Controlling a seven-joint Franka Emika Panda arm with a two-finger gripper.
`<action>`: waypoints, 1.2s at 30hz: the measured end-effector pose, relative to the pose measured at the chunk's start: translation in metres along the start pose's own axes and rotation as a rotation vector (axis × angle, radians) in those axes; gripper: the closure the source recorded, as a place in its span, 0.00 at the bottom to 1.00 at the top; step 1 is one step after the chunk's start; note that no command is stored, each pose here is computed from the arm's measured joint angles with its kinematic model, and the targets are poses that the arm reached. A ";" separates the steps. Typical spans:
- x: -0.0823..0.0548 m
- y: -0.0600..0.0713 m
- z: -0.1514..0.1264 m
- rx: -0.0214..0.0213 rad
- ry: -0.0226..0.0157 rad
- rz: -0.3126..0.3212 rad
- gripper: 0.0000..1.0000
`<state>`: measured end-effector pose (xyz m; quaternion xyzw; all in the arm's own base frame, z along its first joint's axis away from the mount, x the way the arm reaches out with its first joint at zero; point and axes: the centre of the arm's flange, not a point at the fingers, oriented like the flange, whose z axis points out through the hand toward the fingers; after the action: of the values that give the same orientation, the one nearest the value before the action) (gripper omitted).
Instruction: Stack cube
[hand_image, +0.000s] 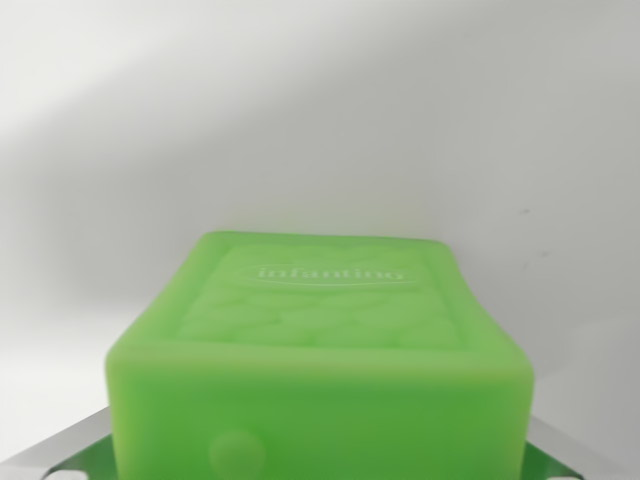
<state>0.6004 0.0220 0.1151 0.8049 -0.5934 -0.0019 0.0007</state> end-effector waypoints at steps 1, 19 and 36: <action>0.000 0.000 0.000 0.0000 0.0000 0.000 1.00; 0.000 -0.001 -0.016 0.0045 0.0016 0.000 1.00; 0.000 -0.001 -0.060 0.0063 0.0033 0.000 1.00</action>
<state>0.6018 0.0218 0.1750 0.8050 -0.5933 0.0014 -0.0008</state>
